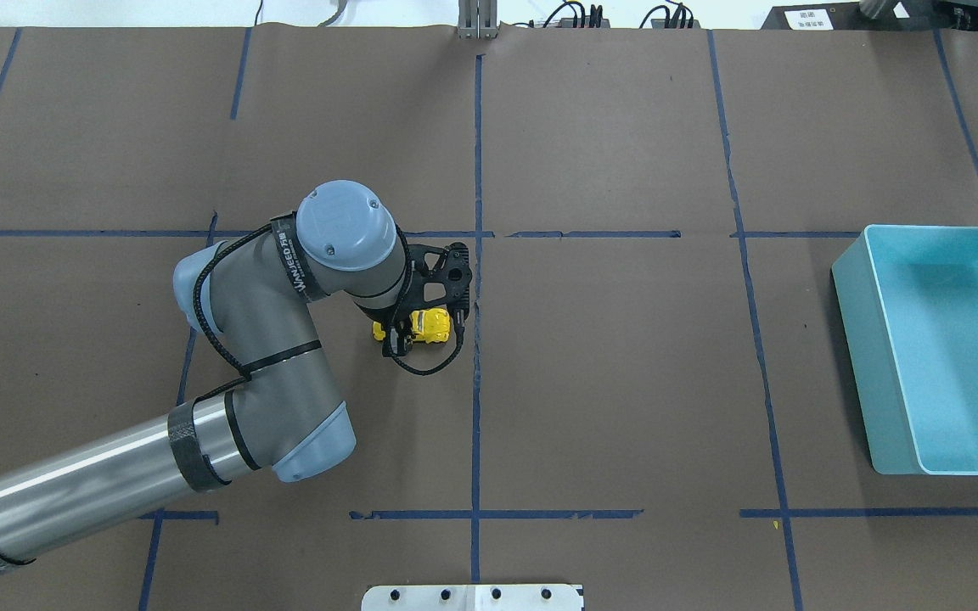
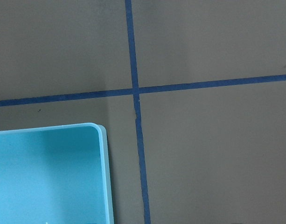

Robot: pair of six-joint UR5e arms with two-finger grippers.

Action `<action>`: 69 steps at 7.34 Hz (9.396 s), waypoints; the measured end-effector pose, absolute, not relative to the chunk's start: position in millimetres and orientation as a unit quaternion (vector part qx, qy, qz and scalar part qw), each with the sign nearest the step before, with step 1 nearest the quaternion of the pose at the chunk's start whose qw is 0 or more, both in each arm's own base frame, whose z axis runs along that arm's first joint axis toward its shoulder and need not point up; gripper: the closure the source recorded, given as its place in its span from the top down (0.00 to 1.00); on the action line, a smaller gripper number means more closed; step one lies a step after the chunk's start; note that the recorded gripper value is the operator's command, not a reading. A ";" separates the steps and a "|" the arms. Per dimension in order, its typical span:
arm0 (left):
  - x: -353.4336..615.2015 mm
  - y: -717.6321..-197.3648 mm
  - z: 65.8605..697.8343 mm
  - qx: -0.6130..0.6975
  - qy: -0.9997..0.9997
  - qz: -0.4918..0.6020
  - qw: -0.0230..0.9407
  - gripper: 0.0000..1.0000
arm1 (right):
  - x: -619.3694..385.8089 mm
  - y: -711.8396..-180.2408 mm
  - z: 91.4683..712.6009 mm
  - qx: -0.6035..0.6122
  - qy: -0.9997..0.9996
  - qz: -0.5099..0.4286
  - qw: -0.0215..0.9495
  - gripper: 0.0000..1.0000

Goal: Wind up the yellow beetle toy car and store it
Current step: 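Keep dragging the car backward with the left gripper to wind it, then release the car with the left gripper so it rolls toward the bin, then withdraw the left arm while the right gripper moves over the car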

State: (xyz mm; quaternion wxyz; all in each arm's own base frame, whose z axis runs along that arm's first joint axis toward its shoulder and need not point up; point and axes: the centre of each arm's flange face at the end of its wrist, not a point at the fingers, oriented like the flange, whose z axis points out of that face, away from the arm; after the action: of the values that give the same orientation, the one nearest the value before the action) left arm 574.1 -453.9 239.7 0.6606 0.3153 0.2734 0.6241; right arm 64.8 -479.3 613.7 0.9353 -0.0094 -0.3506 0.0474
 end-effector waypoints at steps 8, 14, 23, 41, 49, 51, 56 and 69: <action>562.6 -452.2 252.0 0.313 0.272 0.623 0.664 0.00 | 64.8 -479.3 613.8 -0.010 -0.351 0.047 0.935 1.00; 562.5 -452.1 252.5 0.315 0.270 0.627 0.660 0.00 | 64.9 -479.3 614.2 -0.010 -0.350 0.048 0.936 1.00; 552.6 -447.1 263.1 0.314 0.269 0.626 0.661 0.00 | 65.0 -479.3 613.8 -0.009 -0.349 0.047 0.936 1.00; 536.9 -435.9 274.5 0.324 0.263 0.641 0.644 1.00 | 65.0 -479.3 613.6 -0.009 -0.349 0.047 0.936 1.00; 534.3 -435.5 271.3 0.330 0.259 0.647 0.637 1.00 | 64.8 -480.0 613.3 -0.009 -0.349 0.047 0.936 1.00; 533.4 -436.4 270.9 0.331 0.258 0.647 0.637 1.00 | 62.9 -486.0 607.4 -0.004 -0.348 0.045 0.936 1.00; 413.0 -518.0 275.4 0.311 0.236 0.584 0.711 1.00 | 8.8 -500.7 512.1 0.076 -0.344 -0.047 0.935 1.00; -91.7 -490.6 672.3 0.042 0.401 0.085 0.911 1.00 | -264.5 -413.6 430.5 0.240 -0.261 -0.636 0.685 0.99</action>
State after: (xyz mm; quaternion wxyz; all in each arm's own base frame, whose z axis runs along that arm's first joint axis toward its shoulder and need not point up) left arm -91.7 -490.6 672.3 0.9111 0.0420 0.4010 0.0853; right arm -264.5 -413.6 430.5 0.6850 0.2401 -0.2615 -0.6362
